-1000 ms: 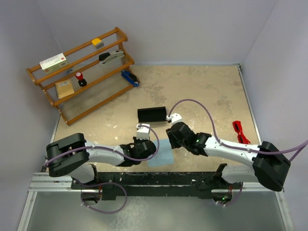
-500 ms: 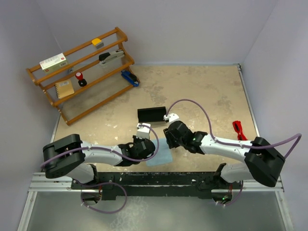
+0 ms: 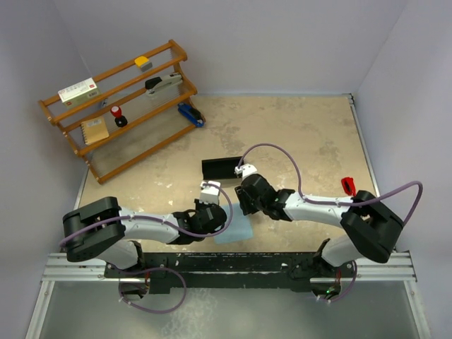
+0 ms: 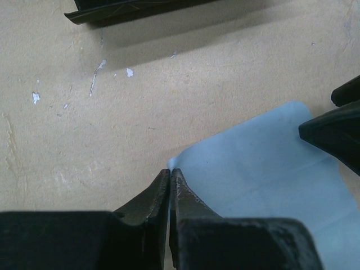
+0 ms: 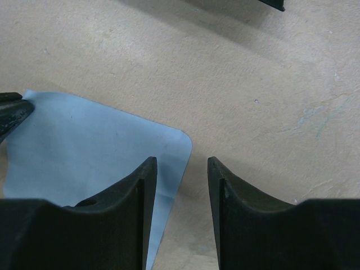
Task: Organize the sunglasses
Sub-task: Fold the glasses cleaning cloth for the sunglasses case.
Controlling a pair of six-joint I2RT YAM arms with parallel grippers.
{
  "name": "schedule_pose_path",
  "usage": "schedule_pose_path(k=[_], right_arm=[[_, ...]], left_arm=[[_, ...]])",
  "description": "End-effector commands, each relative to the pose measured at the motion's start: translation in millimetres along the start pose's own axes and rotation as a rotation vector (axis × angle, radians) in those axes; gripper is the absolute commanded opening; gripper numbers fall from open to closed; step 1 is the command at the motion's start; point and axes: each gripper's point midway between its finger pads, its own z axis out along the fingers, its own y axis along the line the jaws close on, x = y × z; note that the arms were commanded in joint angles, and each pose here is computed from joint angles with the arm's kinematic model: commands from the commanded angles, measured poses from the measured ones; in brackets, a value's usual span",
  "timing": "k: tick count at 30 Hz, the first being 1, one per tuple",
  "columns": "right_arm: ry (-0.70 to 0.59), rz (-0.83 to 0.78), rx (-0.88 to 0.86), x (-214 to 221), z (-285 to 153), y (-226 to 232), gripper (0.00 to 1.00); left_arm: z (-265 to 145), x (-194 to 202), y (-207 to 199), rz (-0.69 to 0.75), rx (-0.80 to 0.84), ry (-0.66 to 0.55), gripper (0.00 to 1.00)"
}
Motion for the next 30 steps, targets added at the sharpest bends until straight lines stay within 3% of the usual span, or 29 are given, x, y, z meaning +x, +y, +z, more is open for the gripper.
schedule_pose_path(k=[1, 8, 22, 30], right_arm=[[-0.058, -0.002, -0.027, -25.5, 4.0, 9.4, 0.43], [-0.025, -0.009, -0.009, -17.3, 10.0, 6.4, 0.37], [-0.011, -0.007, -0.017, -14.6, 17.9, 9.8, 0.35], [-0.013, -0.010, -0.037, -14.8, 17.3, 13.0, 0.23]], left_arm=[[-1.0, -8.0, -4.0, -0.030, 0.022, -0.028, 0.00], [-1.3, -6.6, -4.5, -0.044, 0.030, -0.028, 0.00], [-0.9, -3.0, -2.7, -0.047, 0.029, -0.024, 0.00], [-0.8, -3.7, -2.5, -0.050, 0.027, -0.027, 0.00]])
